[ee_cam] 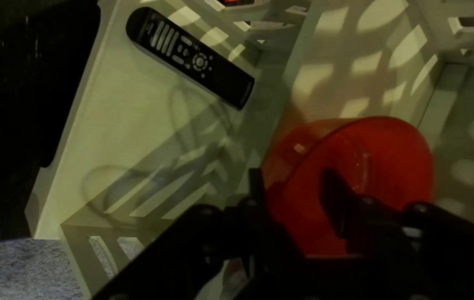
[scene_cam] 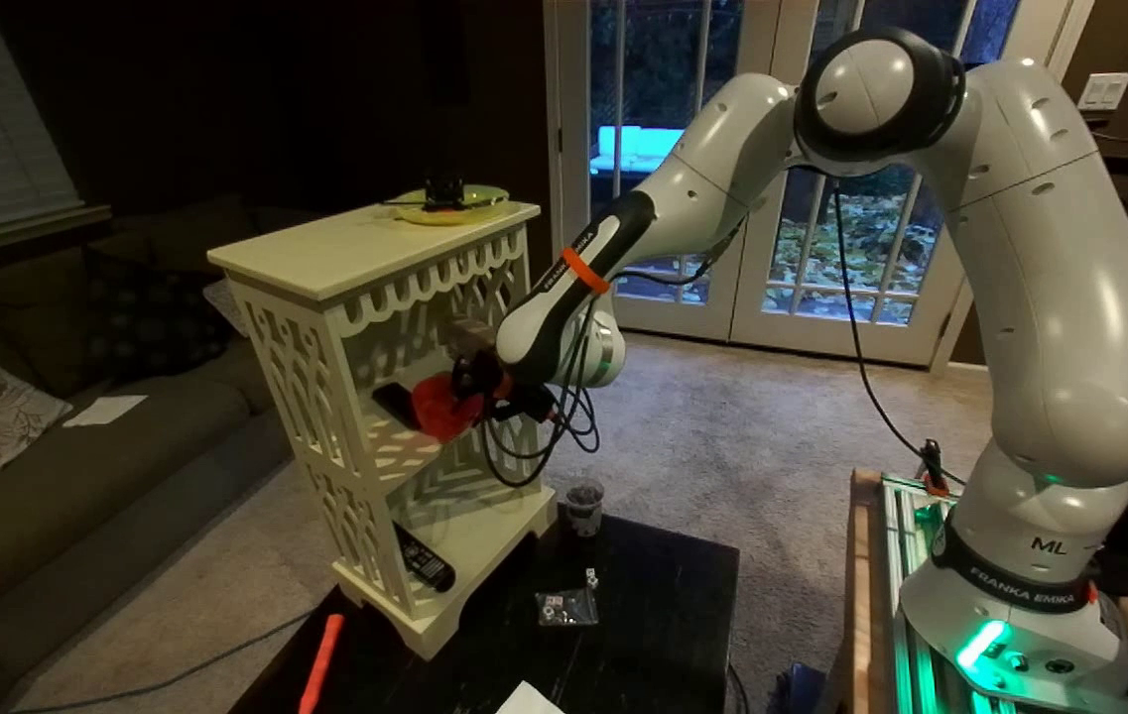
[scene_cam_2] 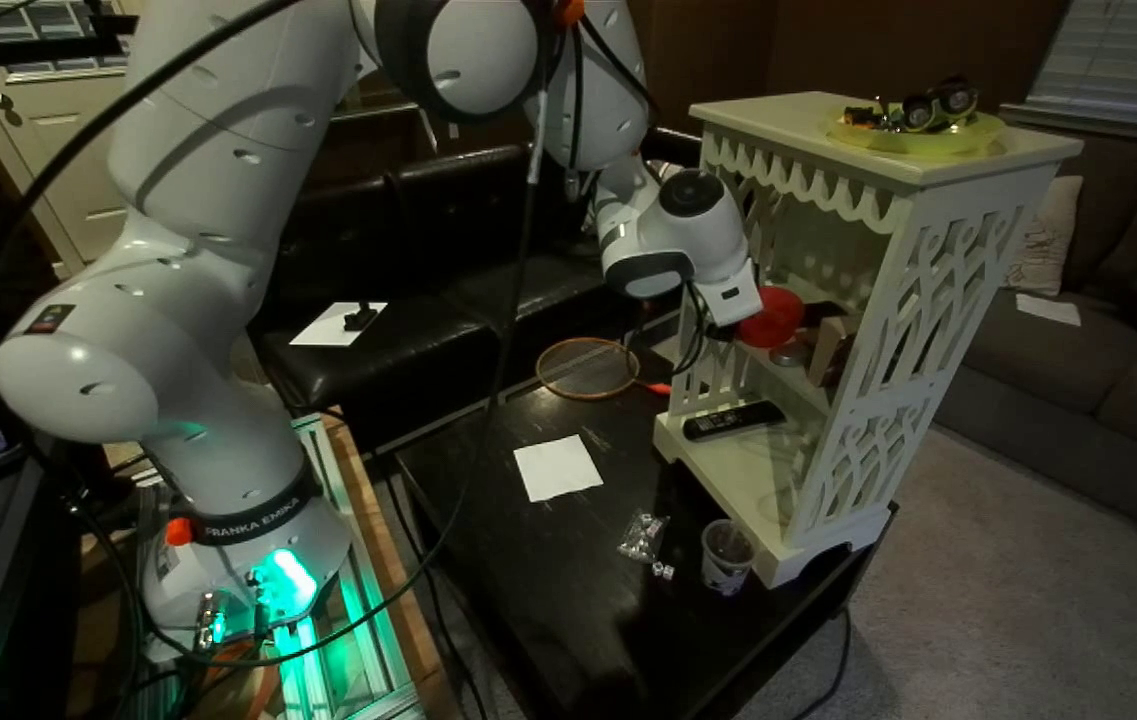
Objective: Move the orange bowl to the left.
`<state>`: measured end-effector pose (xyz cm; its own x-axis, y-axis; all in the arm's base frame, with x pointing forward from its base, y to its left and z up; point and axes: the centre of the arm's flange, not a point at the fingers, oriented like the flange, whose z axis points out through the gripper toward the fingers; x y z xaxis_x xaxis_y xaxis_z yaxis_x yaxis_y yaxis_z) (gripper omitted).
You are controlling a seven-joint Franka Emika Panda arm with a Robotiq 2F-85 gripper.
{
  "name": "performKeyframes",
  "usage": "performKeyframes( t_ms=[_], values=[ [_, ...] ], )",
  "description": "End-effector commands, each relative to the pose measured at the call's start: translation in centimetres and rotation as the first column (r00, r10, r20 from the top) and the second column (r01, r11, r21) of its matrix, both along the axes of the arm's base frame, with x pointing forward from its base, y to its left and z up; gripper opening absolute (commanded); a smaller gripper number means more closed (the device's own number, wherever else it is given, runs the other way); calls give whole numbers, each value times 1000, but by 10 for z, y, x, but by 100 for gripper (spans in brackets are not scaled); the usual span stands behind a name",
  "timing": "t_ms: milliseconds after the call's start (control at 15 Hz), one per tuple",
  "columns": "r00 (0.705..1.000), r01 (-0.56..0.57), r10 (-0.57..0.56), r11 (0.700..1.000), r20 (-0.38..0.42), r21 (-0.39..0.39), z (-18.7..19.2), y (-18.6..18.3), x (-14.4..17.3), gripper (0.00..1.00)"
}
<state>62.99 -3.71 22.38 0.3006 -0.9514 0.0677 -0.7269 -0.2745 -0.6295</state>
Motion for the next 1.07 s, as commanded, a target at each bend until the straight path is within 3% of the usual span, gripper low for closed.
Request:
performKeyframes(
  t_ms=[0,67,200,467,667,1000],
  values=[
    [1000,-6,6,1000,27,-9,-5,-5,6,11],
    [1000,-4,5,1000,25,-10,-6,-6,5,3],
    [1000,-2,2,1000,26,-13,-6,-6,4,0],
    [998,-51,51,999,21,-11,8,6,-14,1],
    [991,-123,122,992,50,36,25,28,-27,1],
    [988,-112,98,987,116,117,39,47,-16,1]
  ],
)
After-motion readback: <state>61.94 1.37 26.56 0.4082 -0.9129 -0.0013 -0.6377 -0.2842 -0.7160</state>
